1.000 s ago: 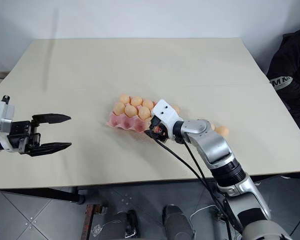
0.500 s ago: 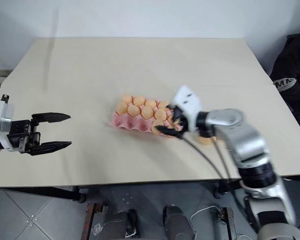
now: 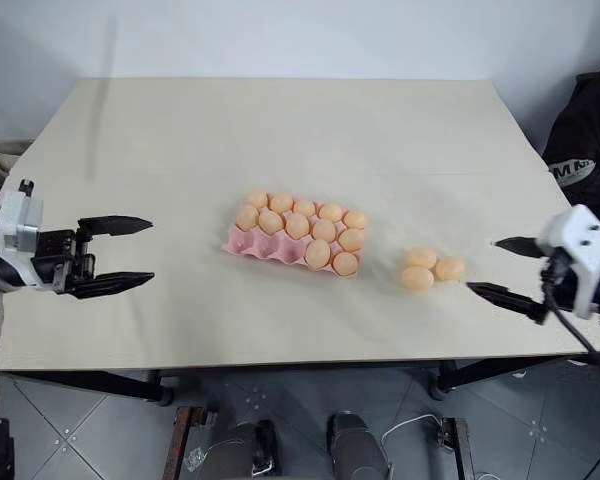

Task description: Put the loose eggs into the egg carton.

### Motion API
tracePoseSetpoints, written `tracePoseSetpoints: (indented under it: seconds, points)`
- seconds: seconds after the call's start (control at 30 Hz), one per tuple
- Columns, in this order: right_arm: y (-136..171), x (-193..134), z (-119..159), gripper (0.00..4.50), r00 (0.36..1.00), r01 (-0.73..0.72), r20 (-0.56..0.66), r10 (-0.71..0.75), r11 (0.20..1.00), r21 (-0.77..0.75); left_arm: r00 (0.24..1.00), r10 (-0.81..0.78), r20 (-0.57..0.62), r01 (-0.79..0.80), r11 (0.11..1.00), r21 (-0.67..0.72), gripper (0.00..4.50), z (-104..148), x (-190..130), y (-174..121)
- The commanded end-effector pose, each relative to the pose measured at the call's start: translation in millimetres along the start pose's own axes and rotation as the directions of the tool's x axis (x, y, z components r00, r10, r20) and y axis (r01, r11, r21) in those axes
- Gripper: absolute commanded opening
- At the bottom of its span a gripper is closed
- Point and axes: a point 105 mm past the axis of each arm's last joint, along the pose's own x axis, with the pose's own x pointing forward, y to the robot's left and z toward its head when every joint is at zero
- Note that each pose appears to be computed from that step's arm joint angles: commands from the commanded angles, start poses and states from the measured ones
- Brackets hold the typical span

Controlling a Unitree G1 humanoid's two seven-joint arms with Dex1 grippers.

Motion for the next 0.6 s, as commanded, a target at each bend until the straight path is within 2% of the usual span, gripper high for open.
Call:
tracePoseSetpoints:
  seconds: [0.03,0.17,0.4,0.5,0.6]
  points:
    - [-16,-34,-4,4.46,0.997,0.075,-0.009,-0.075,0.997,-0.006,1.000,-0.003,0.002,0.003,0.999,0.032,4.50,5,0,3]
    - [-25,-52,-11,4.46,0.995,0.100,-0.001,-0.100,0.995,0.029,1.000,-0.007,0.004,0.007,0.999,0.032,4.50,4,1,3]
    - [-39,-58,-21,4.46,0.993,0.114,0.008,-0.114,0.993,0.043,1.000,-0.006,0.006,0.005,0.999,0.035,4.50,5,1,3]
    - [-40,-49,-25,4.46,0.996,0.083,0.015,-0.083,0.996,0.043,1.000,0.003,0.003,-0.003,0.999,0.033,4.50,5,-2,2]
    - [-42,-24,-32,4.46,0.999,0.044,0.025,-0.045,0.998,0.043,1.000,0.004,0.003,-0.004,0.999,0.034,4.50,5,-1,1]
